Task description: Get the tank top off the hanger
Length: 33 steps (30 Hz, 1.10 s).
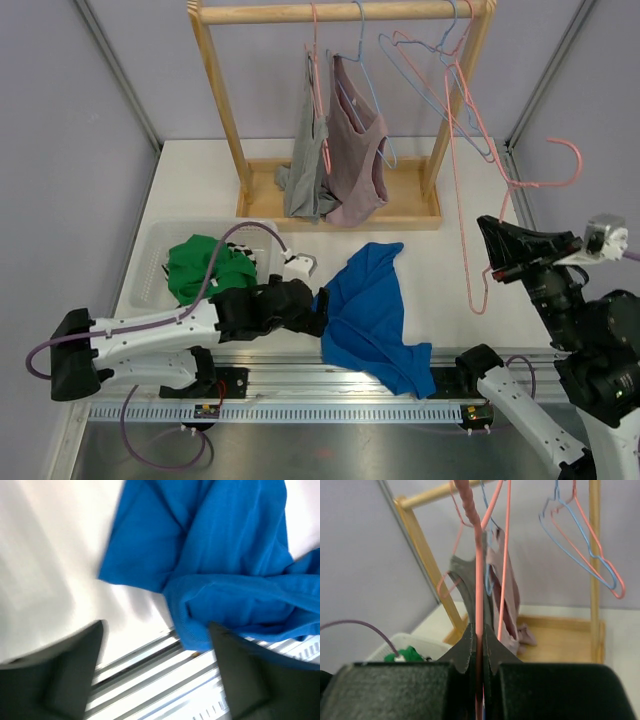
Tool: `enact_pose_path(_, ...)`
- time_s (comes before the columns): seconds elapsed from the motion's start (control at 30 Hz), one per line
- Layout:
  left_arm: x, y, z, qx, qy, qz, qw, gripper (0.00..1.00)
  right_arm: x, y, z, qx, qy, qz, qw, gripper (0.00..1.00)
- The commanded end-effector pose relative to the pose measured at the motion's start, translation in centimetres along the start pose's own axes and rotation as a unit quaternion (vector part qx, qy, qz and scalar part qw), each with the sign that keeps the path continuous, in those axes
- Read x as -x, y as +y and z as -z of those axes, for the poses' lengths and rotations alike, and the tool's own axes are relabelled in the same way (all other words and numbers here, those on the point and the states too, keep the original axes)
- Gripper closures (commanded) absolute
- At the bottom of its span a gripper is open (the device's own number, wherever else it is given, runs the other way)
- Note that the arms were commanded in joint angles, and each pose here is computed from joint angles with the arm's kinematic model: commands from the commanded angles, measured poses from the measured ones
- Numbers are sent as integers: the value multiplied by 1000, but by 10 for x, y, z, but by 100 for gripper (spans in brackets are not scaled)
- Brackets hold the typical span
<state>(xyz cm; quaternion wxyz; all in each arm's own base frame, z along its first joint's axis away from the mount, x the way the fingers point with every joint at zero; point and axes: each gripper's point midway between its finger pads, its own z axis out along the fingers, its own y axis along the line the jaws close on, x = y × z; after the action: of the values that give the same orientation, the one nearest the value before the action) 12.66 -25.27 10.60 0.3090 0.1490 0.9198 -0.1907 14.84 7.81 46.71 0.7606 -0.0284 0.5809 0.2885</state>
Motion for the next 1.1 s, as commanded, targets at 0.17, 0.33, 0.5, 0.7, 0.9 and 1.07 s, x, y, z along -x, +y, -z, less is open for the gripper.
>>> enact_pose_path(0.17, 59, 31, 85, 45, -95, 33, 994, 1, -46, -26, -69, -75, 184, 75, 977, 100)
enact_pose_path(0.33, 66, 51, 128, 49, -105, 28, 993, 1, -42, -30, -123, -94, 182, 84, 975, 100)
enact_pose_path(0.5, 68, 71, 155, 56, -123, 14, 991, 1, -51, -39, -179, -110, 198, 117, 967, 100)
enact_pose_path(0.7, 61, 76, 158, 21, -147, 14, 989, 1, -55, -46, -236, -115, 204, 122, 964, 100)
enact_pose_path(0.9, 59, 72, 161, -14, -161, 21, 987, 1, -53, -73, -283, -129, 200, 106, 965, 100)
enact_pose_path(1.07, 56, 69, 159, -29, -162, 26, 986, 1, -64, -99, -301, -131, 224, 86, 962, 100)
